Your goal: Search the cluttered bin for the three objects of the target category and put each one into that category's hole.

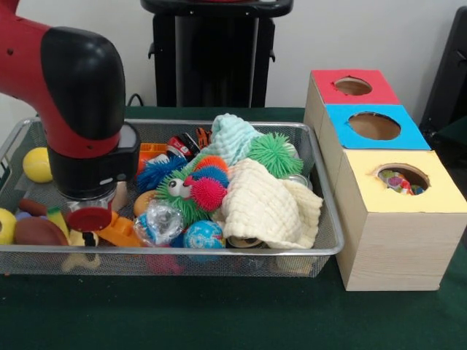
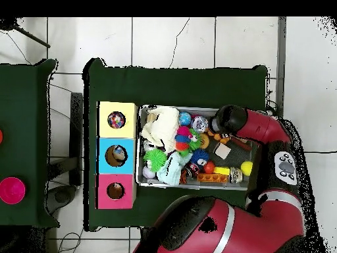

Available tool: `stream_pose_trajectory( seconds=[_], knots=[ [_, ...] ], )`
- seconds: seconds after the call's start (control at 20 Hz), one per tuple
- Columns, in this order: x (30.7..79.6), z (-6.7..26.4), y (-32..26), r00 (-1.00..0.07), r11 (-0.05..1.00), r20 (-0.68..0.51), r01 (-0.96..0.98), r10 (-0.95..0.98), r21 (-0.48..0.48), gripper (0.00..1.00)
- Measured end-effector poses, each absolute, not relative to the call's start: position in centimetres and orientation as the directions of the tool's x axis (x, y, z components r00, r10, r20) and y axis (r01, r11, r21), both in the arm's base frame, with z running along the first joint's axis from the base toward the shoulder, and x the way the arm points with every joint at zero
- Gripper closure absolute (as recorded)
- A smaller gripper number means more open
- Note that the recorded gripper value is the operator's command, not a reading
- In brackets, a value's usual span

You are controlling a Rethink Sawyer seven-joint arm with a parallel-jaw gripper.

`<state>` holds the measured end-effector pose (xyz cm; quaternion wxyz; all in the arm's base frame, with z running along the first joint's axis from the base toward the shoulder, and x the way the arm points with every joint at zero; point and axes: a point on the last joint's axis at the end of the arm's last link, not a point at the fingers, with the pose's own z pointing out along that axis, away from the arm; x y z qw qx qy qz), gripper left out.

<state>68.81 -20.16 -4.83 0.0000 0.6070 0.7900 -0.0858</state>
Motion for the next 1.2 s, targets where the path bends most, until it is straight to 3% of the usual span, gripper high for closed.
stream_pose_trajectory(
  seconds=[0.25,0.3,1.2],
  knots=[
    [69.1,-5.8,-19.7,-0.271,0.257,-0.121,0.959,0.955,-0.120,0.00],
    [69.1,-5.8,-19.7,-0.272,0.258,-0.124,0.959,0.954,-0.119,1.00],
    [69.3,-5.8,-19.0,-0.269,0.255,-0.125,0.960,0.955,-0.120,1.00]
  ],
)
